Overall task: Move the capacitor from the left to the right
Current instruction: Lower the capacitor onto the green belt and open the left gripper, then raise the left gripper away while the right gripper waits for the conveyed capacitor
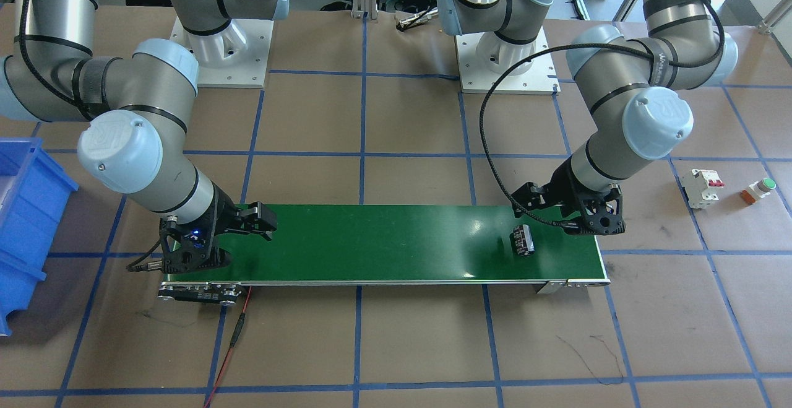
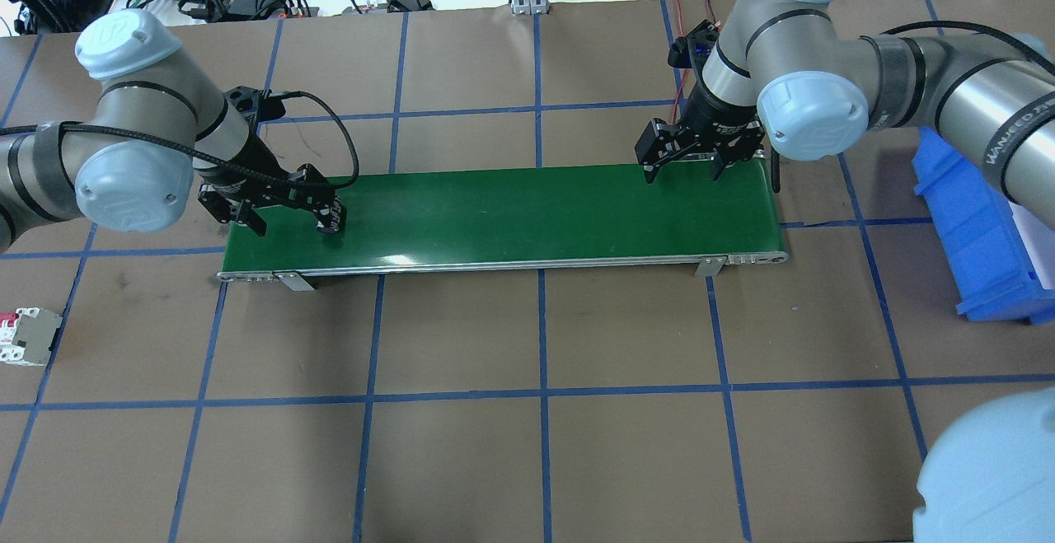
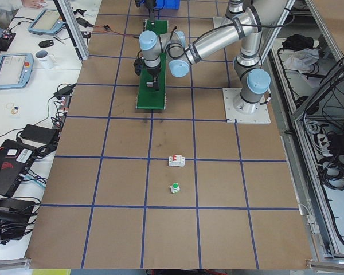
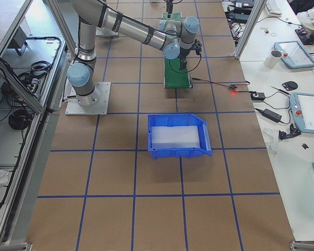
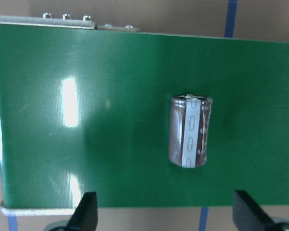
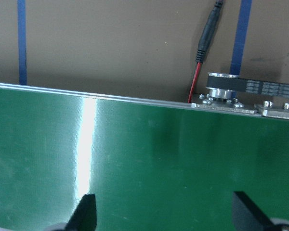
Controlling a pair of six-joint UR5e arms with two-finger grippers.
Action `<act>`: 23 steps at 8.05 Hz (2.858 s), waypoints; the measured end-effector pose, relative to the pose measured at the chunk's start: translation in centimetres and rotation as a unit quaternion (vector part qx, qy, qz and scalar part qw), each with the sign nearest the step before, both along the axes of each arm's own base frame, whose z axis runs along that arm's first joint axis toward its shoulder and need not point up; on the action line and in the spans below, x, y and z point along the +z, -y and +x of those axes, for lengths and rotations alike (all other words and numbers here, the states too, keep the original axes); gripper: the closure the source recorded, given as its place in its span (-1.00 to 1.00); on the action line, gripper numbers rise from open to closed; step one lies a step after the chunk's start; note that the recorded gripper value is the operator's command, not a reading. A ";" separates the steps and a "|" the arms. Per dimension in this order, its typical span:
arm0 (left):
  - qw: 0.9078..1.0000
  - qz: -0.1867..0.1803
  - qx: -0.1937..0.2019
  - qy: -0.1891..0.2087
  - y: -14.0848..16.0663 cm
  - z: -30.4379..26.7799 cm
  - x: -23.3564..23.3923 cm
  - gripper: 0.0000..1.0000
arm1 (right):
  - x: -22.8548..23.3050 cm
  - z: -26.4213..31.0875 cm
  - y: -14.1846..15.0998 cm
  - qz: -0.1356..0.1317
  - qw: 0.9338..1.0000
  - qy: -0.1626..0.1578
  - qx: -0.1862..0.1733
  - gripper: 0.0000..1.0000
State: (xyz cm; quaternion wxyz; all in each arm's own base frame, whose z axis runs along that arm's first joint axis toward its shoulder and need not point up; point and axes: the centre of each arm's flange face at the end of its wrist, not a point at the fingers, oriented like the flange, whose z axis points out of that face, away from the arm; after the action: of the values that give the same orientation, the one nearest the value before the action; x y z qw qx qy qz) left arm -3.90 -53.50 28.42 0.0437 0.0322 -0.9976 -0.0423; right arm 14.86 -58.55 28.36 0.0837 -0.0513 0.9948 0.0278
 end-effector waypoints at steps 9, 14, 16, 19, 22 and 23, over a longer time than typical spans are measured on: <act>0.992 -0.117 0.022 0.030 -2.6 -13.0 19.3 -1.00 | -1.5 0.5 -1.0 0.023 0.999 0.029 -0.004 -1.00; 0.991 -0.128 0.025 0.025 -3.0 -13.0 20.2 -1.00 | -2.0 0.5 -1.8 0.056 0.998 0.025 -0.001 -1.00; 0.991 -0.129 0.025 0.028 -3.1 -13.0 20.3 -1.00 | -2.0 0.5 -1.8 0.056 0.998 0.026 -0.002 -1.00; 0.991 -0.127 0.024 0.029 -3.2 -13.0 20.2 -1.00 | -1.8 0.6 -1.6 0.061 0.997 0.030 -0.037 -1.00; 0.991 -0.126 0.024 0.029 -3.2 -13.0 20.2 -1.00 | -1.5 0.5 -1.2 0.056 0.996 0.028 -0.061 -1.00; 0.991 -0.125 0.024 0.029 -3.2 -13.0 20.2 -1.00 | -1.4 0.5 -1.0 0.050 0.996 0.028 -0.062 -1.00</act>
State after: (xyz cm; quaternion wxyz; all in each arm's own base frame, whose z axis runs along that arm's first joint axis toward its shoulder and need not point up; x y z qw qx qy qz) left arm -16.86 -50.33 48.58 0.0190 0.0519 -0.9948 0.0851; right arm 15.32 -57.54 26.91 0.1154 0.0139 0.9907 0.0709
